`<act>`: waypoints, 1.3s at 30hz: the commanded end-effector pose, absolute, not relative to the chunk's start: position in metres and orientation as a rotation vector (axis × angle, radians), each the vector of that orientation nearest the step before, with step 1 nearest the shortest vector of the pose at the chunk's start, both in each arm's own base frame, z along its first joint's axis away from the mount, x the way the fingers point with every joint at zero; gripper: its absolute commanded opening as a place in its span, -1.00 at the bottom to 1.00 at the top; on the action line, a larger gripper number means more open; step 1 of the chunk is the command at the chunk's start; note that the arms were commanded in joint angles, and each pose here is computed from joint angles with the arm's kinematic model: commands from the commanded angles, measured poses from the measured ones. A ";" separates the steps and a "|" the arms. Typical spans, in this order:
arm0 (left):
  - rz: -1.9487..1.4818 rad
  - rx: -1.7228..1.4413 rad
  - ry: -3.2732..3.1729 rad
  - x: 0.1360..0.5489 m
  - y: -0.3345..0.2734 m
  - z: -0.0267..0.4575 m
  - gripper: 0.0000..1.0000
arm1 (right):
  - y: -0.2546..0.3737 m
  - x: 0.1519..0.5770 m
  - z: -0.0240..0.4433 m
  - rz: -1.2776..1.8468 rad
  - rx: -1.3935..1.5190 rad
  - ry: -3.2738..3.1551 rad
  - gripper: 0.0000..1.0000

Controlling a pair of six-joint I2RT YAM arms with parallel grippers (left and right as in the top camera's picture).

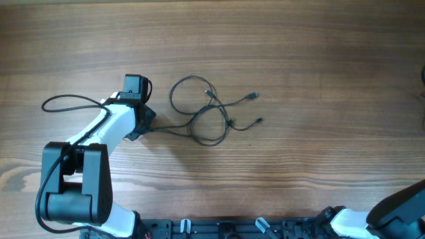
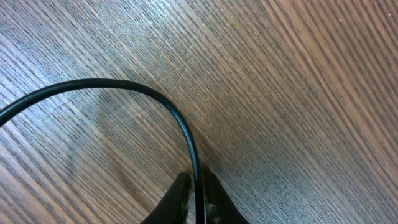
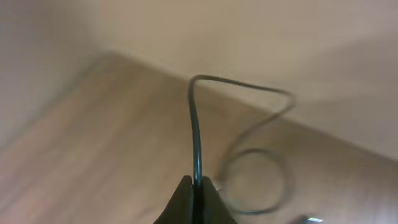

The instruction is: Untangle cables

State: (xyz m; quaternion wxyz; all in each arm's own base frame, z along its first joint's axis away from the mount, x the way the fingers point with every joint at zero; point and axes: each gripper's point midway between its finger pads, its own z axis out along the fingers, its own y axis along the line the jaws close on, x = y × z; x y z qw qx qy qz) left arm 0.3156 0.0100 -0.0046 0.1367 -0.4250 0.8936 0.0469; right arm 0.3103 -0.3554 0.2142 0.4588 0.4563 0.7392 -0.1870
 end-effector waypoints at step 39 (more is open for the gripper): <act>-0.693 -0.467 2.856 0.325 -0.137 -0.012 -0.92 | 0.083 0.392 0.084 0.511 0.559 2.705 0.99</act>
